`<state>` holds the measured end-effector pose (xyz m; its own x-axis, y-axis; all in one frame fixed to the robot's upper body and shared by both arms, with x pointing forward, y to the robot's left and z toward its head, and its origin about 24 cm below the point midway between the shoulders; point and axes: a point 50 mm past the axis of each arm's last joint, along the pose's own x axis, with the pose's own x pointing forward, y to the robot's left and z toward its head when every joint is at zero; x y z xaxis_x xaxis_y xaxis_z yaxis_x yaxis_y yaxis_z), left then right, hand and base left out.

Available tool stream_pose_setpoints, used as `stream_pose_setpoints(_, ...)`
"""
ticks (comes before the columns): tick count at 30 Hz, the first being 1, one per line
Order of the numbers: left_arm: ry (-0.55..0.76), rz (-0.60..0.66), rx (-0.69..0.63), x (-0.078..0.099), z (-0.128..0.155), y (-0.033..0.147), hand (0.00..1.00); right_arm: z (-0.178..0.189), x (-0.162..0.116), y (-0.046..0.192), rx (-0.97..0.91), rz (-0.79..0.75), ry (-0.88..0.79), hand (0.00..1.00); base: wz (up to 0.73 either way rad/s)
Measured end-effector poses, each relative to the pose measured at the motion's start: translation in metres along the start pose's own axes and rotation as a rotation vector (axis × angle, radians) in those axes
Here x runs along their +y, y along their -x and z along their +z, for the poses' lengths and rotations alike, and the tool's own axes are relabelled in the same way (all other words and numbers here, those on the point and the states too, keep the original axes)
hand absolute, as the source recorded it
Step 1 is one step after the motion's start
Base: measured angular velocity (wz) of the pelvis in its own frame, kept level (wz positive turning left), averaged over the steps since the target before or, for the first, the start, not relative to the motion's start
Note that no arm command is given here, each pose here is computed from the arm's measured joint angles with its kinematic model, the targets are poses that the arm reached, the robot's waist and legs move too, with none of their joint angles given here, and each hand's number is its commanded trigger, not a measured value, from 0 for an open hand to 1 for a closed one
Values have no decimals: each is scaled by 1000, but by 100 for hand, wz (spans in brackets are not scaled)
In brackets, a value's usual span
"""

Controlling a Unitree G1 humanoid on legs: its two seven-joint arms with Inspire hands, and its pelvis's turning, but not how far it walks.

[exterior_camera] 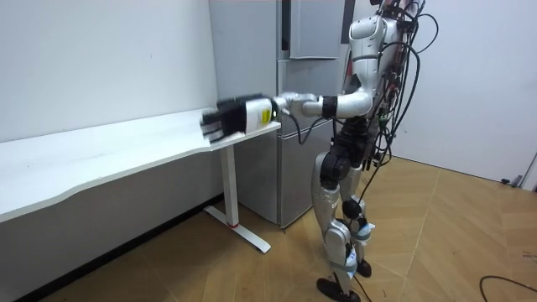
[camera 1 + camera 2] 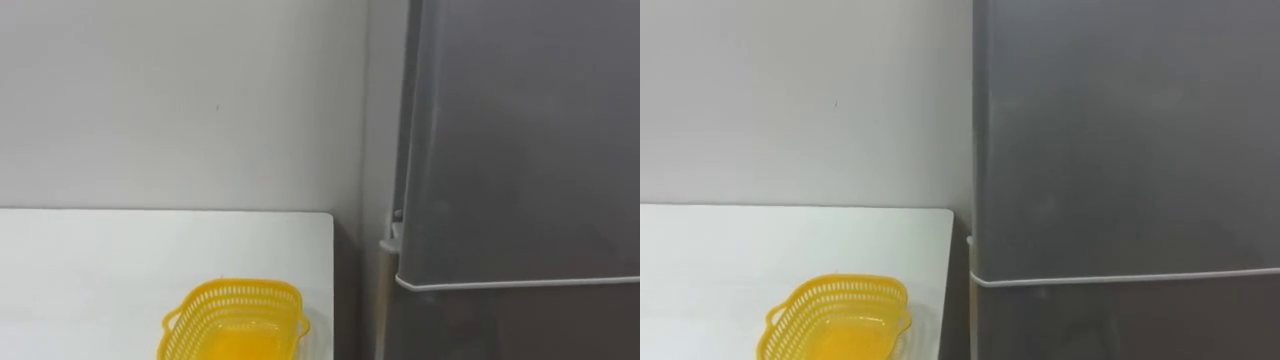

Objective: Retrieve from the upper fridge

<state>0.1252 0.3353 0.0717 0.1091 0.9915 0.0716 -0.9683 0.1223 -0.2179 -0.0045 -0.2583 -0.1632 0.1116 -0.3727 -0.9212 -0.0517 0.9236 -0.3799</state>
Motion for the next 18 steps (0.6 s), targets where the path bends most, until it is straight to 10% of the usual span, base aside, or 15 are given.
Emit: stream_pose_setpoints(18,156,-505,-125,-57,38,43,0,-3,8,0,15,80,18,0,0)
